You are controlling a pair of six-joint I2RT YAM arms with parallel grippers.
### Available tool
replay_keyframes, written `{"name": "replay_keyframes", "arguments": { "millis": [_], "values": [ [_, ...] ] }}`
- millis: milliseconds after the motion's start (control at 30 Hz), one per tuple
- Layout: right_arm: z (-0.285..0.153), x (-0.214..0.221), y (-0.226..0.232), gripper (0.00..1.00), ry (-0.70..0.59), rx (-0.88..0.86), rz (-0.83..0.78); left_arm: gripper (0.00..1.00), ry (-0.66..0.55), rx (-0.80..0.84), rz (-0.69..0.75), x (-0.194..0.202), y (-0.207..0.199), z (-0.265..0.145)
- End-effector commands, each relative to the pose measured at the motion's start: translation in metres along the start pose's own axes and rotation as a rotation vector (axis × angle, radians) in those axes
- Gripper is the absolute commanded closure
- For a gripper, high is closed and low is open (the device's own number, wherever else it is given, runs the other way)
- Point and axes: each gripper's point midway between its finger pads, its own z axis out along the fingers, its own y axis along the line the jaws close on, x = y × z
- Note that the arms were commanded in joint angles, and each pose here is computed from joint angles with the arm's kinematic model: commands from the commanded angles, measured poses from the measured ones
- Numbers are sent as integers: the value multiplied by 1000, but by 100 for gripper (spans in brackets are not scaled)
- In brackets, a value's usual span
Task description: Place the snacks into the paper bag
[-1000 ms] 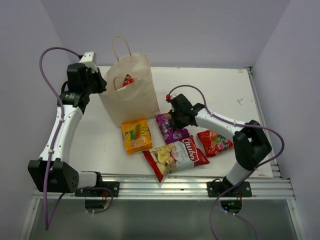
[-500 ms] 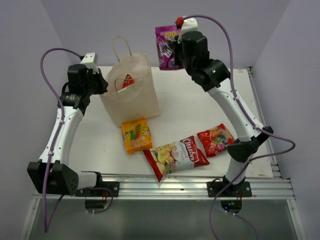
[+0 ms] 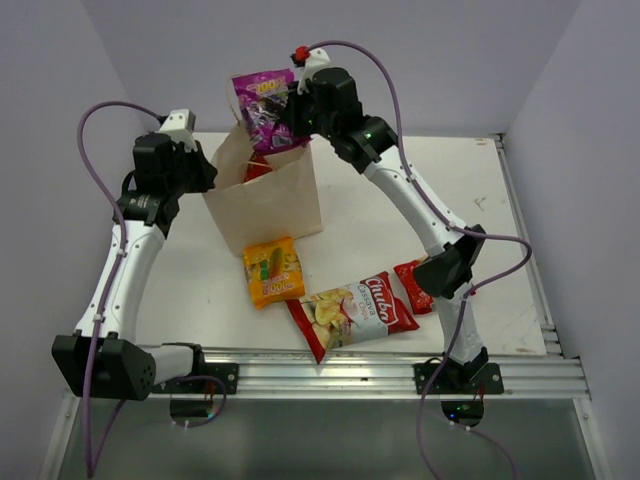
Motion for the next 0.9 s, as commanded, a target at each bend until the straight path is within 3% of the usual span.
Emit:
{"name": "replay_keyframes", "arguments": {
  "millis": [0,200,400,533,567,633,733,800,867],
  "values": [
    [-30,-73,49,100,-219,-186,53,100,-43,30,-3,-10,-10,-10],
    [-26,-55,68,100,-166,-241,45,100,-53,20,-5,-12,-8,-11],
    [-25,5,64,100,4,-234,-1,100,-60,17,-8,-14,-8,-12],
    [-37,9,54,100,15,-201,-39,100,-67,4,-13,-15,-6,-11],
    [-46,3,52,73,6,-191,-49,100,-70,0,-11,-16,-5,-11],
    [-56,-5,48,34,-11,-182,-78,100,-75,-8,-13,-17,-4,-10],
    [-92,-44,44,24,-102,-159,-113,100,-79,-21,-13,-17,-1,-9],
    [-128,-75,42,1,-188,-137,-130,100,-78,-30,-12,-16,1,-6],
    [-145,-79,37,1,-199,-124,-160,100,-72,-29,-13,-15,1,-3]
  ]
}}
